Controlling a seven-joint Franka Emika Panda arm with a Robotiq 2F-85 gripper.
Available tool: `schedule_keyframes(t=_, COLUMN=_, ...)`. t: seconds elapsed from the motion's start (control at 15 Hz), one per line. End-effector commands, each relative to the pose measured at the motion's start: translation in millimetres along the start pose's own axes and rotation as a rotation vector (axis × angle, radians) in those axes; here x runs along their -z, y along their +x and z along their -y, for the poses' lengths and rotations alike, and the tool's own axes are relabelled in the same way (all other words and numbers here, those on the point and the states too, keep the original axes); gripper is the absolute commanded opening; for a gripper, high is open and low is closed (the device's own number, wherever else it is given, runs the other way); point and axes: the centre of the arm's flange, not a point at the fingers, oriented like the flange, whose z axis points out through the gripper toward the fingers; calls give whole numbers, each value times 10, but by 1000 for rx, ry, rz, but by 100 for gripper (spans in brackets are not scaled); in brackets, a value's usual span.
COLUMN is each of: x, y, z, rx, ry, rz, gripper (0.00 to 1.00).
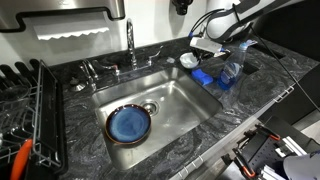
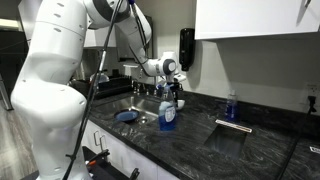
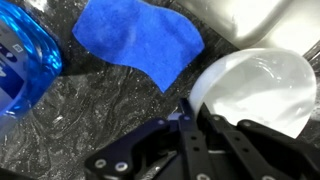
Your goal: Move the white bowl to the right side of the sink
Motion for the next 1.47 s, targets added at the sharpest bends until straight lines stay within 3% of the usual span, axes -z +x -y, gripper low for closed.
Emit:
schedule_keyframes(t=0.0, x=-109, y=47, z=105, rx=-19, ry=14, rz=-23, gripper=2)
schedule_keyframes(t=0.13, x=-163, y=51, z=123, rx=-18, ry=12, rz=-21, gripper=2)
schedule_keyframes(t=0.2, x=-187, y=52, z=130, rx=-18, ry=11, rz=-21, gripper=12)
schedule_keyframes(t=0.27, x=-193, y=57, z=141, rx=-14, ry=11, rz=-19, gripper=35)
schedule_keyframes(t=0.4, x=-185, y=57, z=167, rx=-7, ry=13, rz=-23, gripper=38)
schedule_keyframes(t=0.73, x=0, y=13, z=248, rx=28, ry=32, rz=-24, gripper=72)
schedule_keyframes(t=1.0, x=290, y=-157, z=363, rx=159, ry=60, rz=37, gripper=98)
schedule_keyframes(t=1.27, x=600, y=-438, z=447, rx=324, ry=119, rz=130, gripper=100)
schedule_keyframes(t=1.4, x=731, y=-557, z=445, rx=391, ry=94, rz=167, gripper=100)
